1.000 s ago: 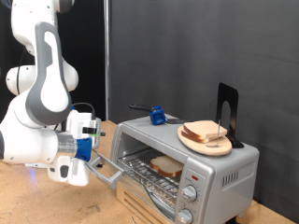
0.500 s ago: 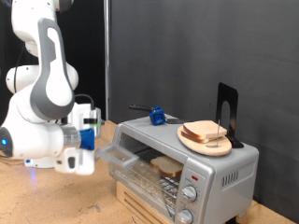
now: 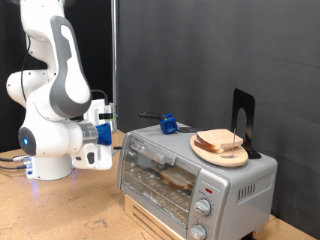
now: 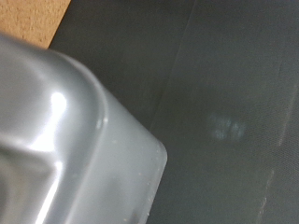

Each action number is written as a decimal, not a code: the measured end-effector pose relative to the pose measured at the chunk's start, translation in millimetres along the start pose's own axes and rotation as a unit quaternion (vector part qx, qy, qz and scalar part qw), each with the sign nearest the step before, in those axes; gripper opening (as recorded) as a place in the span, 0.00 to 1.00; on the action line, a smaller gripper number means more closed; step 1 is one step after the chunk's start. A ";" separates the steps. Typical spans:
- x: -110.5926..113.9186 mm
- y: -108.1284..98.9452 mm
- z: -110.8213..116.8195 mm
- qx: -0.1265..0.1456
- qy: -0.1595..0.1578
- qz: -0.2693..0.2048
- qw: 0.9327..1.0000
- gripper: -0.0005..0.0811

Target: Make a piece of toast with the oven

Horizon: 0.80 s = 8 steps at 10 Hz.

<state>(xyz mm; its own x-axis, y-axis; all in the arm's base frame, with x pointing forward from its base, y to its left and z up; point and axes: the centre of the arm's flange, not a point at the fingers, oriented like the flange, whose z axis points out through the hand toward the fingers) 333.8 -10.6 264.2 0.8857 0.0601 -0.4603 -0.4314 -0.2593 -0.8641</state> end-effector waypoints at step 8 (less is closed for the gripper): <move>-42.1 -16.7 -8.4 0.033 0.090 -0.007 0.995 1.00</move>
<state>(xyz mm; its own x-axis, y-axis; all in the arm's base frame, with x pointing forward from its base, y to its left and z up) 305.2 -16.8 299.7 0.9054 -0.1117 -0.4096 -0.4241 -0.1945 -0.8845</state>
